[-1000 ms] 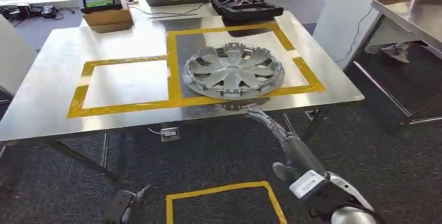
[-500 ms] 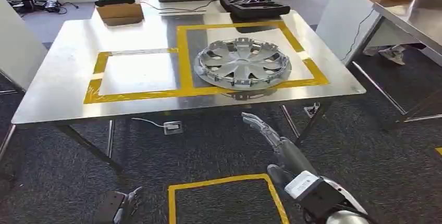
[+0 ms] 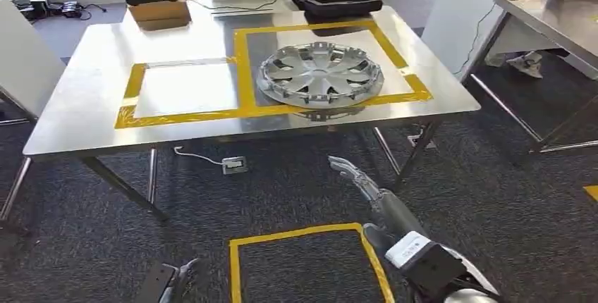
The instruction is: Take the parts from the cabinet and place them on the table.
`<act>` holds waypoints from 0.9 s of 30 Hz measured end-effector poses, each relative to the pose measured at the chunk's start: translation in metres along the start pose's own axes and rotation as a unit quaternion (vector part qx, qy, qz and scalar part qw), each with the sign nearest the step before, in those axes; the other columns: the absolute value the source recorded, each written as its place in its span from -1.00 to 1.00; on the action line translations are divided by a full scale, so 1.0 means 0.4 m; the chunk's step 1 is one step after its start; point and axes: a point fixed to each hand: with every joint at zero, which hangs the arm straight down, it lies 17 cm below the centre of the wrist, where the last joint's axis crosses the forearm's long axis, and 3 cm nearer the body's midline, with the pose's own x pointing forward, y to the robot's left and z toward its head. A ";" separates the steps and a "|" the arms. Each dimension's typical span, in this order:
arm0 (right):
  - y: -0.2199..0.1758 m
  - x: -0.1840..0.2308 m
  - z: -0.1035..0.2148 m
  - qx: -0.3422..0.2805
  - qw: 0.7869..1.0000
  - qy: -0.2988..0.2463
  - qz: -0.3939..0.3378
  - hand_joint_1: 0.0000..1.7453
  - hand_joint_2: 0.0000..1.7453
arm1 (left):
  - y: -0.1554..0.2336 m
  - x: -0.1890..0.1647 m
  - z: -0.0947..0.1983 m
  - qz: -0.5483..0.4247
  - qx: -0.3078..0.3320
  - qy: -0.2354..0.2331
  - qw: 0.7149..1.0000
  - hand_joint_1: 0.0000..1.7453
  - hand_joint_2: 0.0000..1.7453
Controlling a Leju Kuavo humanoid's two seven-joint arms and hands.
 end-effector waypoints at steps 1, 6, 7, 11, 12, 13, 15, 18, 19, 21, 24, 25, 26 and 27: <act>0.000 0.000 0.000 0.000 1.000 0.000 0.000 -1.00 -1.00 | 0.000 -0.001 0.000 0.000 0.000 0.001 1.000 -1.00 -1.00; 0.009 -0.005 0.003 0.011 1.000 0.005 0.004 -1.00 -1.00 | 0.000 -0.010 0.004 -0.004 -0.003 0.007 1.000 -1.00 -1.00; 0.014 -0.006 0.004 0.019 1.000 0.005 0.004 -1.00 -1.00 | 0.002 -0.010 0.003 -0.005 -0.004 0.007 1.000 -1.00 -1.00; 0.037 -0.004 0.006 0.049 0.999 0.001 0.013 -1.00 -1.00 | 0.007 0.006 -0.007 -0.011 -0.006 0.005 1.000 -1.00 -1.00; 0.043 -0.002 0.005 0.054 0.998 -0.003 0.014 -1.00 -1.00 | 0.010 0.008 -0.008 -0.013 -0.006 0.005 1.000 -1.00 -1.00; 0.049 -0.003 0.005 0.058 0.998 -0.003 0.013 -1.00 -1.00 | 0.012 0.013 -0.010 -0.014 -0.005 0.004 1.000 -1.00 -1.00; 0.062 -0.005 0.005 0.067 0.998 -0.005 0.009 -1.00 -1.00 | 0.016 0.025 -0.017 -0.014 -0.004 0.002 1.000 -1.00 -1.00; 0.091 -0.010 -0.001 0.088 0.996 -0.006 -0.005 -1.00 -1.00 | 0.019 0.028 -0.019 -0.006 0.000 0.002 1.000 -1.00 -1.00; 0.100 -0.016 -0.001 0.094 0.996 -0.003 -0.008 -1.00 -1.00 | 0.021 0.027 -0.019 -0.003 0.002 0.002 1.000 -1.00 -1.00; 0.115 -0.028 0.000 0.102 0.995 0.001 -0.014 -1.00 -1.00 | 0.025 0.030 -0.019 0.007 0.007 0.001 1.000 -1.00 -1.00; 0.129 -0.029 -0.013 0.117 0.993 -0.004 -0.019 -1.00 -1.00 | 0.033 0.033 -0.023 0.023 0.021 0.002 1.000 -1.00 -1.00; 0.136 -0.030 -0.015 0.122 0.992 -0.005 -0.021 -1.00 -1.00 | 0.039 0.035 -0.025 0.027 0.027 0.001 0.999 -1.00 -1.00; 0.142 -0.032 -0.016 0.126 0.992 -0.005 -0.023 -1.00 -1.00 | 0.044 0.036 -0.025 0.029 0.030 0.001 0.999 -1.00 -1.00; 0.147 -0.035 -0.019 0.131 0.991 -0.005 -0.025 -1.00 -1.00 | 0.046 0.035 -0.025 0.032 0.032 0.002 0.999 -1.00 -1.00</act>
